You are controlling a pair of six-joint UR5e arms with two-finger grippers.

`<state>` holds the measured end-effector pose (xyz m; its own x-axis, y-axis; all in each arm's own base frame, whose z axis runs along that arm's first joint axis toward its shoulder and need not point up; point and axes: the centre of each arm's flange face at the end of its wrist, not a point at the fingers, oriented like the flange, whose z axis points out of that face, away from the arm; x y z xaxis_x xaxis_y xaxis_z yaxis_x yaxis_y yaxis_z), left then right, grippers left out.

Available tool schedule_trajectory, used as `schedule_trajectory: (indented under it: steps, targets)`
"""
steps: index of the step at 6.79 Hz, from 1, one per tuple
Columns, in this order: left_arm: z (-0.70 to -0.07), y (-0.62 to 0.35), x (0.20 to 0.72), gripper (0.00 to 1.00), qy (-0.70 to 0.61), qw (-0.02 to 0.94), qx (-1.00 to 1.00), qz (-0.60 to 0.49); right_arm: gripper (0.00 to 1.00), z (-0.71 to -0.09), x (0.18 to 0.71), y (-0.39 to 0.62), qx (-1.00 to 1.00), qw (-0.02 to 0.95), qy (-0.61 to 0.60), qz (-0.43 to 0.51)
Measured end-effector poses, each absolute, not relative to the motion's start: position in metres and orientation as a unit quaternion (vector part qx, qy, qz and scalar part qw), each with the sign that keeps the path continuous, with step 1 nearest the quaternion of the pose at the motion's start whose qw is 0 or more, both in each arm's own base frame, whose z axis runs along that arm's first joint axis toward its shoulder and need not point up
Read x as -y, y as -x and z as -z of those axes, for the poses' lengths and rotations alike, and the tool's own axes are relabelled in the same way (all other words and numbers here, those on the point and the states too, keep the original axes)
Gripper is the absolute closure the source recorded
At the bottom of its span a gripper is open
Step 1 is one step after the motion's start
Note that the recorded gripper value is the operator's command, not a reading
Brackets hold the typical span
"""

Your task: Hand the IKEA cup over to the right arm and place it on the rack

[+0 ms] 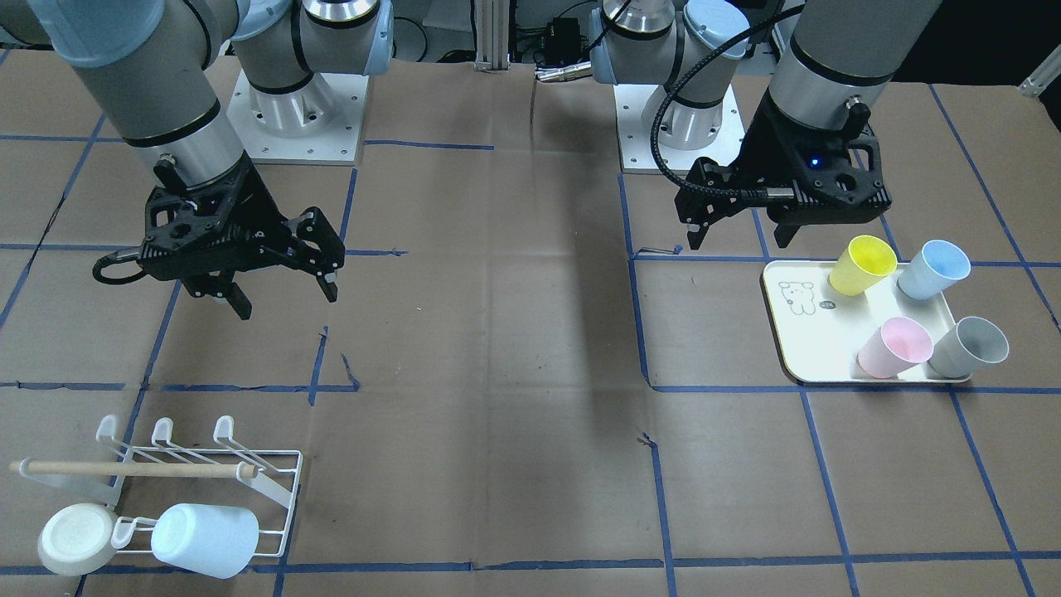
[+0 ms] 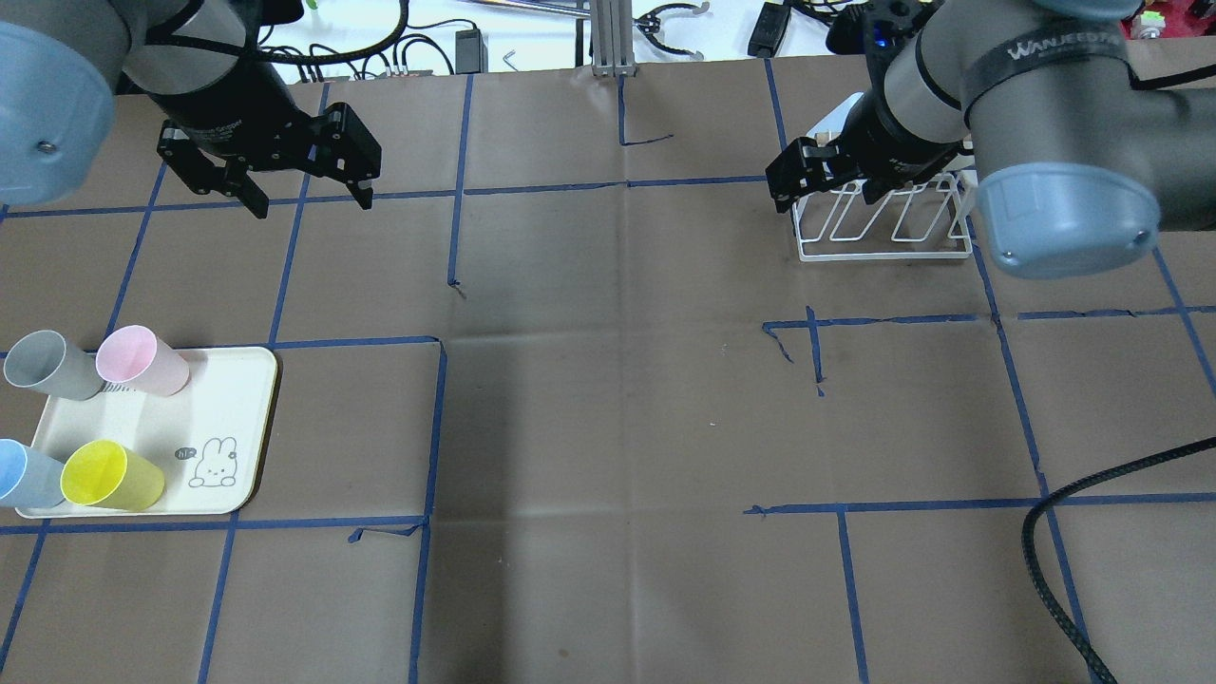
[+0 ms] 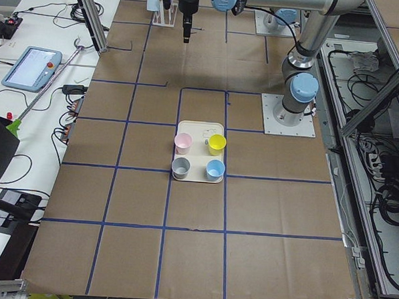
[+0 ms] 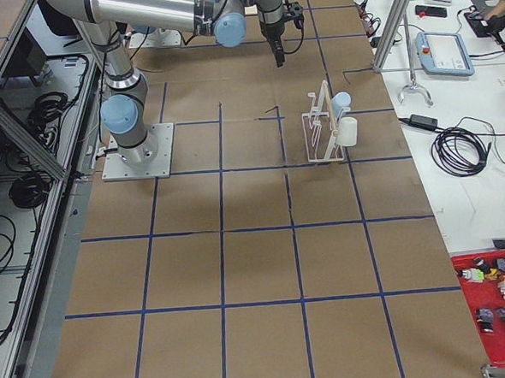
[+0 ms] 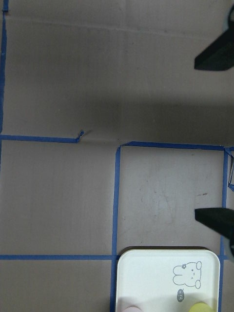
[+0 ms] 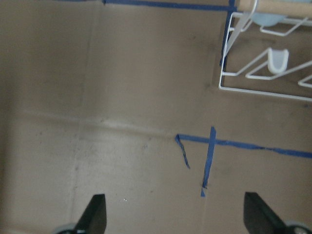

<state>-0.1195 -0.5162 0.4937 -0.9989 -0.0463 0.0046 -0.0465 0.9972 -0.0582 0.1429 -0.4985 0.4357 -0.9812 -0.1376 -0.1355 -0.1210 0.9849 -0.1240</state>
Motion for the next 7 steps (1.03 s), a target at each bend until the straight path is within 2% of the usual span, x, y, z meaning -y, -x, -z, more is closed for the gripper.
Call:
schedule_trajectory:
  steps: [3, 7]
  targets:
    - [-0.494, 0.120, 0.516, 0.01, -0.023, 0.002, 0.999, -0.029, 0.00, -0.477, 0.450, -0.136, -0.999, 0.033, 0.023, 0.027]
    - [-0.493, 0.120, 0.517, 0.01, -0.023, 0.002, 0.999, -0.029, 0.00, -0.484, 0.437, -0.136, -0.999, 0.032, 0.012, 0.008]
